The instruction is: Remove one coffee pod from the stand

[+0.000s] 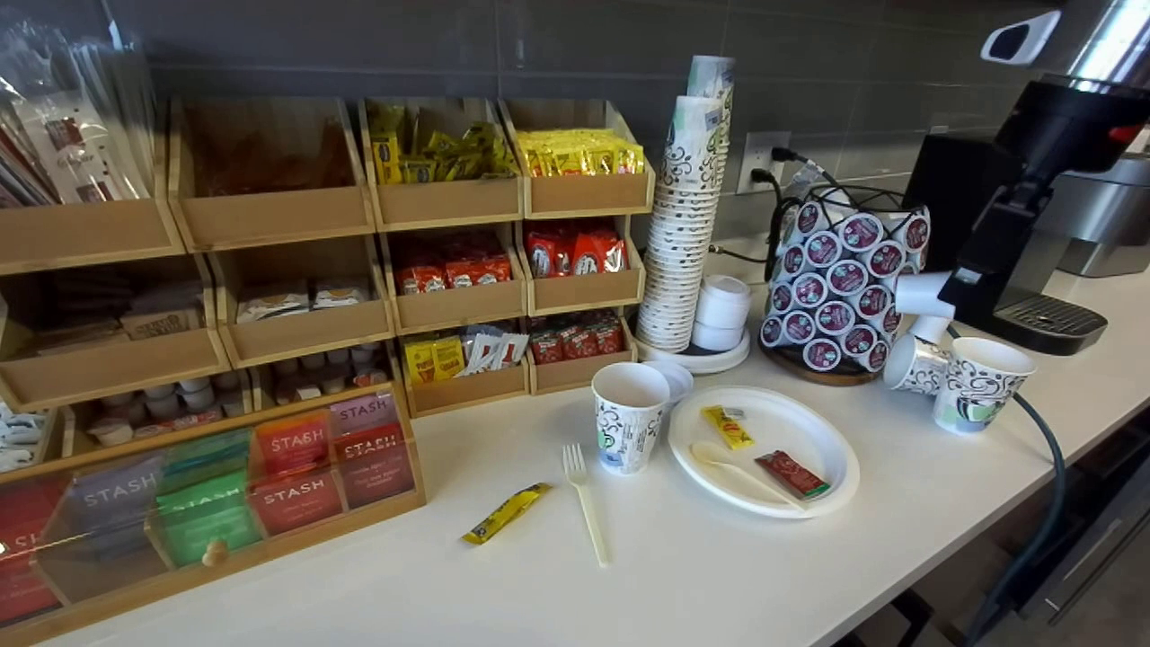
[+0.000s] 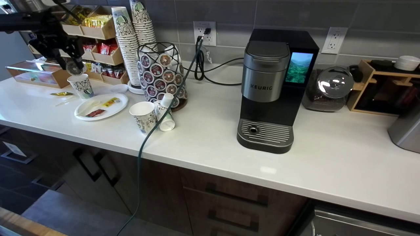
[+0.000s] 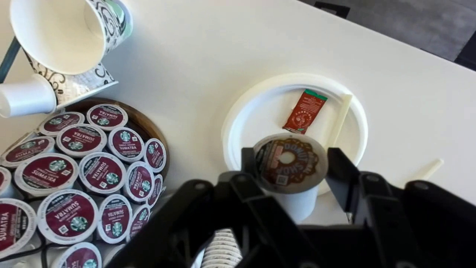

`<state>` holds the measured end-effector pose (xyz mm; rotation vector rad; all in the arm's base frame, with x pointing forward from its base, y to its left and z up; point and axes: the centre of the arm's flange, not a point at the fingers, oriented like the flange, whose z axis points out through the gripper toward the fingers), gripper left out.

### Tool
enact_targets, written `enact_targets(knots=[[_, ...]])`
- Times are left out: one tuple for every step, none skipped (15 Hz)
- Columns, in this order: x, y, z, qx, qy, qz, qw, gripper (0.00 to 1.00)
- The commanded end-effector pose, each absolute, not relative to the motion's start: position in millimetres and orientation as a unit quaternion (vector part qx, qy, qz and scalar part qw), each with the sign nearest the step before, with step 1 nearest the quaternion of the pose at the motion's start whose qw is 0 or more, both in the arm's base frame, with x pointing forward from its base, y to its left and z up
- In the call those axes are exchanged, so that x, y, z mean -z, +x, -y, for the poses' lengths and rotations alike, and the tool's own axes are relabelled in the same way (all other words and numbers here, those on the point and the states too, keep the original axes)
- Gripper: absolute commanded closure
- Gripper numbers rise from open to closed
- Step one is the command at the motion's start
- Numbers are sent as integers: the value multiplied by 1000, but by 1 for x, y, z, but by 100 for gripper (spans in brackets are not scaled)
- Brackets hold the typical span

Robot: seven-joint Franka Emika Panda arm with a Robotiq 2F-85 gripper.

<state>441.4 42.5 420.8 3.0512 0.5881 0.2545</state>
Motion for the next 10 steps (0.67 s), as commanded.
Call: enact_targets(knots=[[-418, 444, -45, -78, 979, -189, 13, 49], [-416, 448, -44, -76, 979, -188, 12, 49], [-415, 451, -42, -75, 980, -185, 12, 49], [-415, 453, -39, -74, 980, -183, 11, 74], [-405, 463, -52, -67, 981, -177, 34, 74], [-394, 471, -67, -64, 980, -184, 36, 74], [-383, 477, -83, -64, 980, -183, 44, 74], [-369, 482, -98, -65, 980, -180, 50, 74], [-355, 486, -113, -66, 980, -177, 62, 74], [-341, 490, -126, -65, 980, -176, 65, 74]])
